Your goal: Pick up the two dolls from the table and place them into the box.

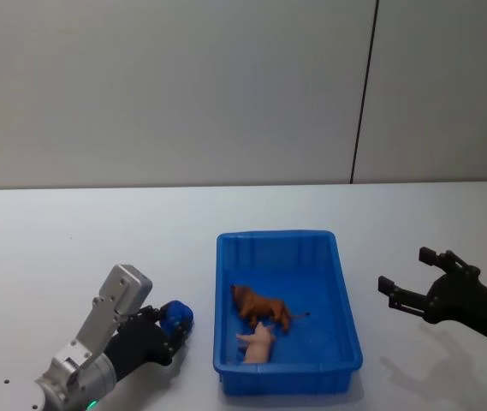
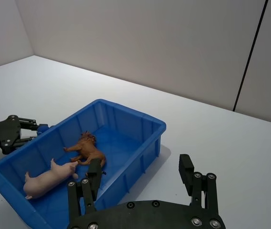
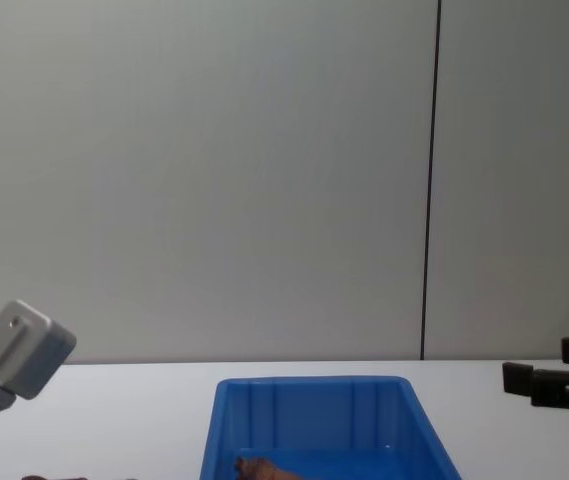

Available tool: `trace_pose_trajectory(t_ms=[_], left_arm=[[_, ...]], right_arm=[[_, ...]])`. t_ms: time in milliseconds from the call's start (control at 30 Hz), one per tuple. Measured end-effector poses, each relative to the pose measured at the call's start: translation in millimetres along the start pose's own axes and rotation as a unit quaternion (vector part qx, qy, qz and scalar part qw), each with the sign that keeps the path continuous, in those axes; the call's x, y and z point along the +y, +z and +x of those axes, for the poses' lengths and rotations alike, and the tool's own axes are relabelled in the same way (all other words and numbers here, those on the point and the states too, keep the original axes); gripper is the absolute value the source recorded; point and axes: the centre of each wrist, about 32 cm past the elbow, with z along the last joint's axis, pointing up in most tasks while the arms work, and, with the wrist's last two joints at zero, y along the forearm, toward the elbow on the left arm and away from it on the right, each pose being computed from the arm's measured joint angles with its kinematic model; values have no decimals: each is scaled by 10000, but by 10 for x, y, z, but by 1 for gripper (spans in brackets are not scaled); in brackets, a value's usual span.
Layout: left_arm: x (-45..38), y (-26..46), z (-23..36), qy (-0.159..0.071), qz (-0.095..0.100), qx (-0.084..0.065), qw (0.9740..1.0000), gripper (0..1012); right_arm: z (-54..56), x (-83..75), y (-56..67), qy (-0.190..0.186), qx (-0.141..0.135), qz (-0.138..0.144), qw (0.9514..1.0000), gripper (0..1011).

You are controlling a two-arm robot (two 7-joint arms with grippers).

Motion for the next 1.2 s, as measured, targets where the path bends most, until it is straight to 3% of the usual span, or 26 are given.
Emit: trace_pose_trajectory(t_ms=[233,400,533,700,733,867,1033,1200], left_arm=[[26,52,22,59,-88,-60,9999,345],[55,163,45,176,-288,-153,9993,315],[71,281,56,250,-484,-238,9982,293],[62,478,49,294,-789,-346,9958,266],[52,539,35,287,-881,-369,9950,255],[28,631,6,262,-1021,-396,9936,235],[-45,788,-95,118,-1257,-419,9911,206],[-117,873,-209,-58,-1384,-403,9895,181]], right_arm=[[0,0,0,0,-1,0,10000,1001],[0,0,0,0,0,0,10000,1001],[0,0,0,0,0,1,10000,1001],[0,0,0,0,0,0,10000,1001],[0,0,0,0,0,0,10000,1001],[0,0,0,0,0,0,10000,1001],[0,0,0,0,0,0,10000,1001],[0,0,0,0,0,1,10000,1001]])
